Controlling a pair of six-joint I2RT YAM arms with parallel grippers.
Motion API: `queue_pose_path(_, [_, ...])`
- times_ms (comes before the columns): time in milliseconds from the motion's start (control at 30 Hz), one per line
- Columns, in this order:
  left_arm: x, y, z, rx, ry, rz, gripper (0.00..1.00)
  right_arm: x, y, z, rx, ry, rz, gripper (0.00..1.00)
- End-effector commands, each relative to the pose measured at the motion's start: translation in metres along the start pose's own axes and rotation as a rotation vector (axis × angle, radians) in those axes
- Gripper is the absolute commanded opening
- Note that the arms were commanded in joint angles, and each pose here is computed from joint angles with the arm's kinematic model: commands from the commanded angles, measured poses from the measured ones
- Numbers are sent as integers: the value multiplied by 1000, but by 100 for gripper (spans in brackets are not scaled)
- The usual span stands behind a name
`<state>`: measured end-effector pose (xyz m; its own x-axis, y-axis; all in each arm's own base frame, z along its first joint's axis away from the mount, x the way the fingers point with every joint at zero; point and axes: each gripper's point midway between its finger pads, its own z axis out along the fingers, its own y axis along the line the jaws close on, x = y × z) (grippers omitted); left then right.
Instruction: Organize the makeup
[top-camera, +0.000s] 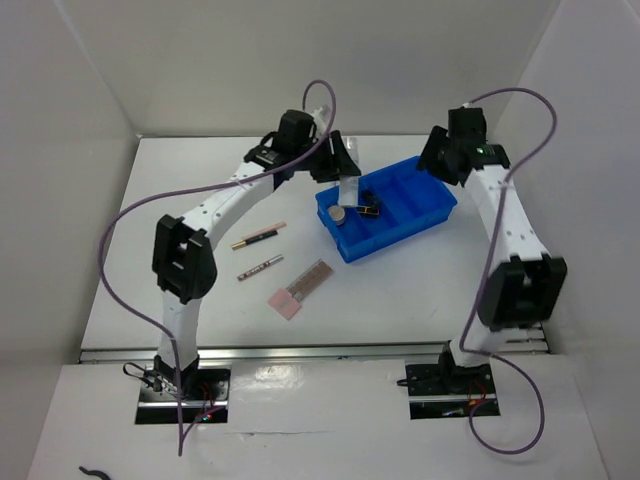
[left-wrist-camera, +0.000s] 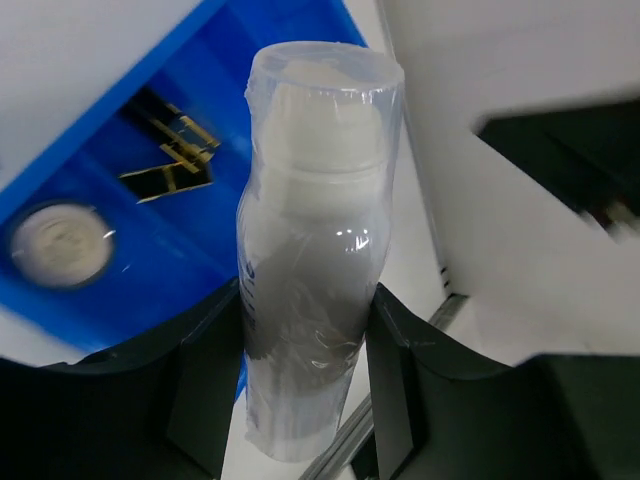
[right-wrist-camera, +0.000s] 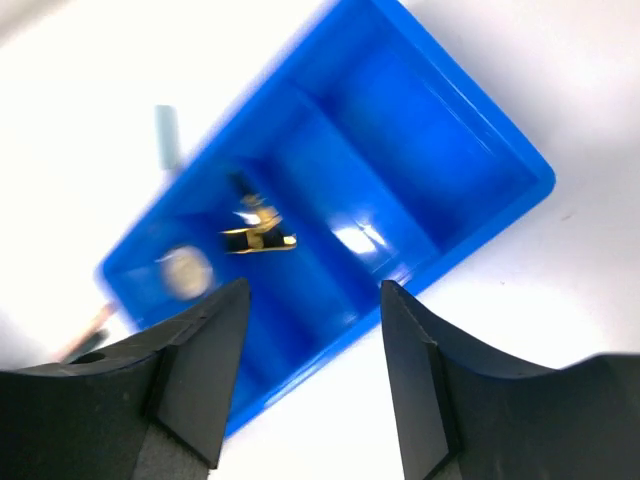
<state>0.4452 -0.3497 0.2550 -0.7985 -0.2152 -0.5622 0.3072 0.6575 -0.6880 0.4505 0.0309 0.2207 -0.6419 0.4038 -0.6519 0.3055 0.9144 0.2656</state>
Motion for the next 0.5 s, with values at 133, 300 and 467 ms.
queue_pose_path(133, [-33, -78, 61, 358, -113, -162, 0, -13, 17, -127, -212, -266, 8, 65])
queue_pose_path(300, [-28, -81, 107, 375, -177, -220, 0, -8, 2, -178, -210, -355, 42, 65])
queue_pose_path(467, [-30, -80, 138, 384, -263, -246, 0, -3, -13, -200, -176, -398, 45, 65])
